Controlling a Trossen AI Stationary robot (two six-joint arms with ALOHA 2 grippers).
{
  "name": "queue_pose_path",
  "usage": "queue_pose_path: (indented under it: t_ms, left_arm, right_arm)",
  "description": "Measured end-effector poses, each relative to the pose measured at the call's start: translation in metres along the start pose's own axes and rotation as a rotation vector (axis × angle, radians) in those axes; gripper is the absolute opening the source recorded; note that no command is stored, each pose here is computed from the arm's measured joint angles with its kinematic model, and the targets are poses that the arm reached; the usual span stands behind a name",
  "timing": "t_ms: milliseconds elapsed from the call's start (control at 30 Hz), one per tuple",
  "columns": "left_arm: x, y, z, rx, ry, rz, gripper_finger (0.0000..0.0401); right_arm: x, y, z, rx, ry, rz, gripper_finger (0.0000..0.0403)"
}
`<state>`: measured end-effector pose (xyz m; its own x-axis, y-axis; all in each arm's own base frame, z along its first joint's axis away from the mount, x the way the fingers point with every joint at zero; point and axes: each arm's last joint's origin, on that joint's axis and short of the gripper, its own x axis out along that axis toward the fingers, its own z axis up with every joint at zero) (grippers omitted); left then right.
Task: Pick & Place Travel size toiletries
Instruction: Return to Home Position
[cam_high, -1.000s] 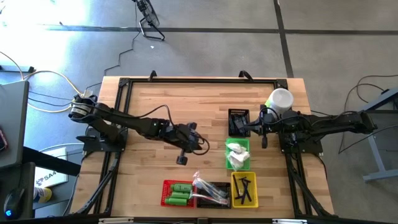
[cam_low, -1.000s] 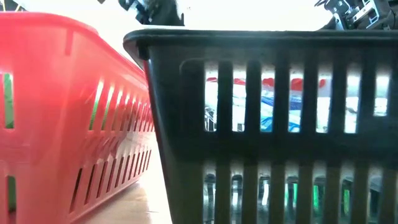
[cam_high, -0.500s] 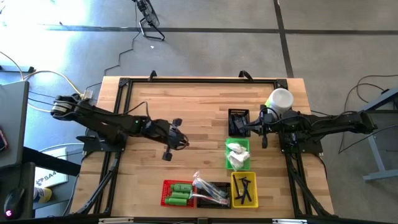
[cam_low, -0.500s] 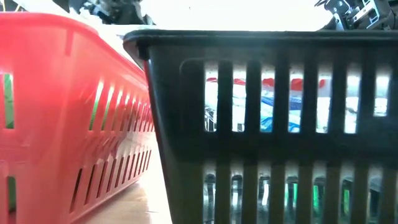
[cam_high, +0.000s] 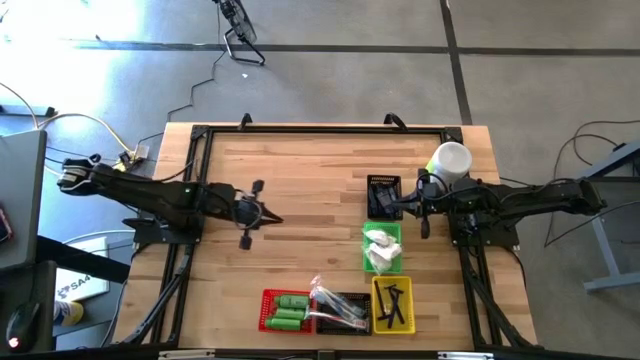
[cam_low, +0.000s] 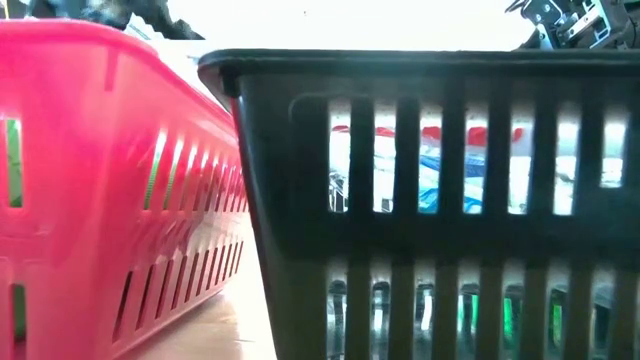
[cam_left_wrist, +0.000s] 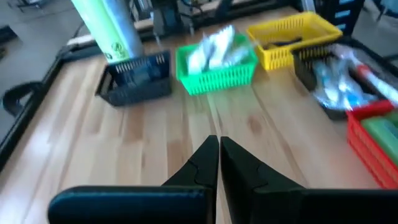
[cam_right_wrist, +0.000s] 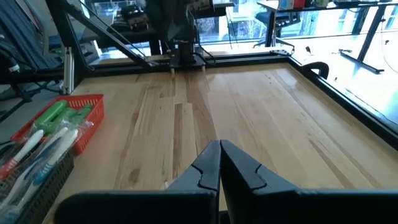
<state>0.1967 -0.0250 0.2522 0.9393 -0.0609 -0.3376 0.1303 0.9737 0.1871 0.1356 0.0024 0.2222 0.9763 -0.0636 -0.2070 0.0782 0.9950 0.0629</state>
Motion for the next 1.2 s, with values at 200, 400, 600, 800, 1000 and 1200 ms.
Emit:
queue_pose_path:
  t_ms: [200,400,600,800,1000,1200]
  left_arm:
    - [-0.023,0.000,-0.013,-0.001,-0.063,0.026,0.0012]
    - [-0.045,-0.001,-0.028,-0.007,-0.144,0.042,0.0012]
    - [-0.062,-0.003,-0.044,-0.011,-0.197,0.043,0.0012]
    - [-0.077,-0.004,-0.052,-0.021,-0.225,0.045,0.0012]
    - [-0.089,-0.004,-0.055,-0.019,-0.248,0.031,0.0012]
    - [-0.098,-0.005,-0.060,-0.019,-0.258,0.016,0.0012]
  right_arm:
    - [0.000,0.000,0.000,0.000,0.003,0.000,0.0002]
    - [0.000,0.000,-0.001,-0.001,0.006,0.000,0.0002]
    - [0.000,0.000,-0.001,-0.001,0.007,0.000,0.0002]
    - [0.000,0.000,-0.001,-0.001,0.007,0.000,0.0002]
    - [0.000,0.000,-0.001,-0.001,0.008,0.000,0.0002]
    - [0.000,0.000,-0.001,-0.001,0.007,0.000,0.0002]
